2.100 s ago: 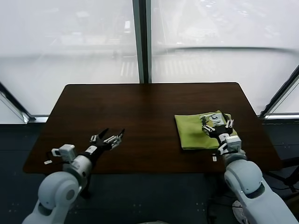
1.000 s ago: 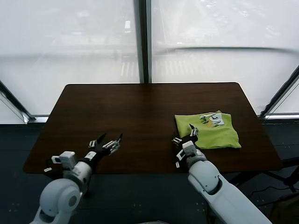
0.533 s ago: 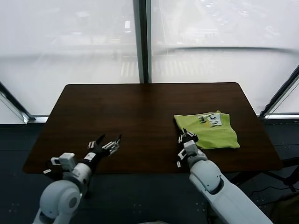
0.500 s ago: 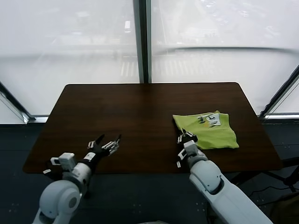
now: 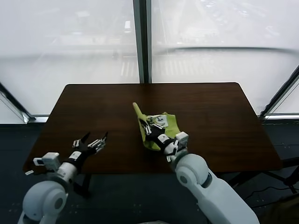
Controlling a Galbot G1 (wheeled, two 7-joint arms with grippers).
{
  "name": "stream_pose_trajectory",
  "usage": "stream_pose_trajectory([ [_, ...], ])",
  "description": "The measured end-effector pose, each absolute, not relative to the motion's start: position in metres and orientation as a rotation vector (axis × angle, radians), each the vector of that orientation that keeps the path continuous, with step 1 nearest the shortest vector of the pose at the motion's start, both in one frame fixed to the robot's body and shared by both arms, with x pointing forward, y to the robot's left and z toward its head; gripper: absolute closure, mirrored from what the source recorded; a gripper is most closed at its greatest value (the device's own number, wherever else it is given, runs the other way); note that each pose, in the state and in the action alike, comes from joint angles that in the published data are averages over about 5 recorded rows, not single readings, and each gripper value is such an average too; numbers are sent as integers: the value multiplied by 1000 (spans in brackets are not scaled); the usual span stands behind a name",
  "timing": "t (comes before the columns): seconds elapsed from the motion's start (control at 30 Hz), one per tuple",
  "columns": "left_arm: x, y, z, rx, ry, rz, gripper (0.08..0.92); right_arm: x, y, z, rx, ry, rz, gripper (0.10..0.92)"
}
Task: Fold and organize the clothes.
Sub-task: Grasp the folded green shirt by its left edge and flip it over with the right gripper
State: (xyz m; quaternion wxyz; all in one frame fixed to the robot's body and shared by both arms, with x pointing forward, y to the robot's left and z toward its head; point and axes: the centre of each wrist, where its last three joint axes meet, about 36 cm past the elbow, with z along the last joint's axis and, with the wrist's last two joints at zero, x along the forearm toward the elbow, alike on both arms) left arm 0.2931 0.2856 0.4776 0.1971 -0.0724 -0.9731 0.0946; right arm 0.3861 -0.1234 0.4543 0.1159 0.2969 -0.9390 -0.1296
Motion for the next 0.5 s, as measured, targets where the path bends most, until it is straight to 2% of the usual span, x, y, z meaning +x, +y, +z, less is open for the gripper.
stream_pose_trajectory([
  [0.23, 288, 293, 485, -168, -2743, 251, 92, 399, -136, 483, 913, -2691, -744, 846],
  [0.5, 296, 287, 481, -179, -2747, 295, 92, 417, -233, 471, 491, -2739, -531, 846],
])
